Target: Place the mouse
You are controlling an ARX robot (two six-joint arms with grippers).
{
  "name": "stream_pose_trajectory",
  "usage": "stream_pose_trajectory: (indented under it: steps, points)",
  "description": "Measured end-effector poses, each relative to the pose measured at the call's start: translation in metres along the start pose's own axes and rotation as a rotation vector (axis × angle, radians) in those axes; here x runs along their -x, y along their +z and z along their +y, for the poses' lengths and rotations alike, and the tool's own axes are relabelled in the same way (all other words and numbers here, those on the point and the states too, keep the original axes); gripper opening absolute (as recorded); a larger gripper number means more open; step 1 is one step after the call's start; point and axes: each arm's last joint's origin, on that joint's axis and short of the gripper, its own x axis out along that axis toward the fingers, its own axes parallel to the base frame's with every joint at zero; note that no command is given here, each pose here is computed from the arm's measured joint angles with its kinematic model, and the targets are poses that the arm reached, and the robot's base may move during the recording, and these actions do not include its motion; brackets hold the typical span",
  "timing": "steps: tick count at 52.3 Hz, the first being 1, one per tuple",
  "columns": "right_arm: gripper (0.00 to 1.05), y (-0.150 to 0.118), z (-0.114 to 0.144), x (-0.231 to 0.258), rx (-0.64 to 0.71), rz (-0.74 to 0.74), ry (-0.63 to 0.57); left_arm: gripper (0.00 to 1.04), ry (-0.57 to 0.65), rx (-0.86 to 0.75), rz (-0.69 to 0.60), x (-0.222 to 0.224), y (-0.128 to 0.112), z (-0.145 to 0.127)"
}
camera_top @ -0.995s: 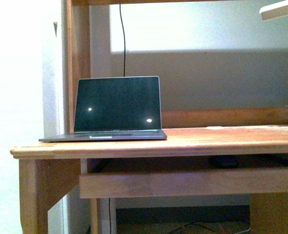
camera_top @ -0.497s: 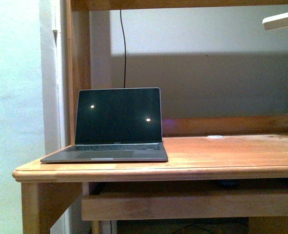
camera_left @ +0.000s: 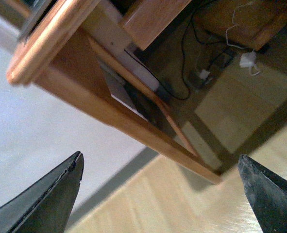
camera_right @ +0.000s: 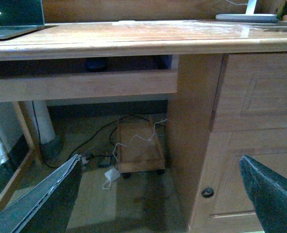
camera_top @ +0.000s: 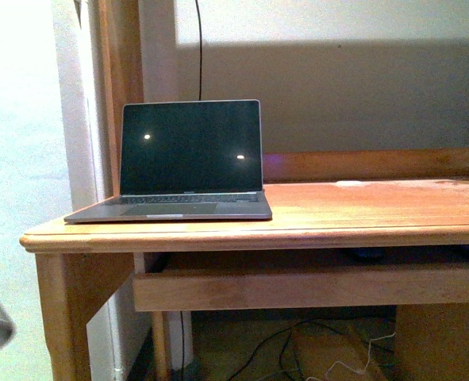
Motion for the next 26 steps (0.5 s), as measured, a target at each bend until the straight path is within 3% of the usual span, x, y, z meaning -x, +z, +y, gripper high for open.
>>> stream_pose_trajectory:
  steps: [11,20,26]
  points:
    - [0.97,0.000,0.000,0.000,0.000,0.000,0.000,0.97,0.055,-0.469,-0.122,-0.054,-0.004,-0.005]
    - [0.97,0.000,0.000,0.000,0.000,0.000,0.000,0.97,0.115,-0.650,-0.144,-0.092,-0.005,0.006]
    - [0.97,0.000,0.000,0.000,0.000,0.000,0.000,0.97,0.121,-0.675,-0.144,-0.111,-0.008,0.011]
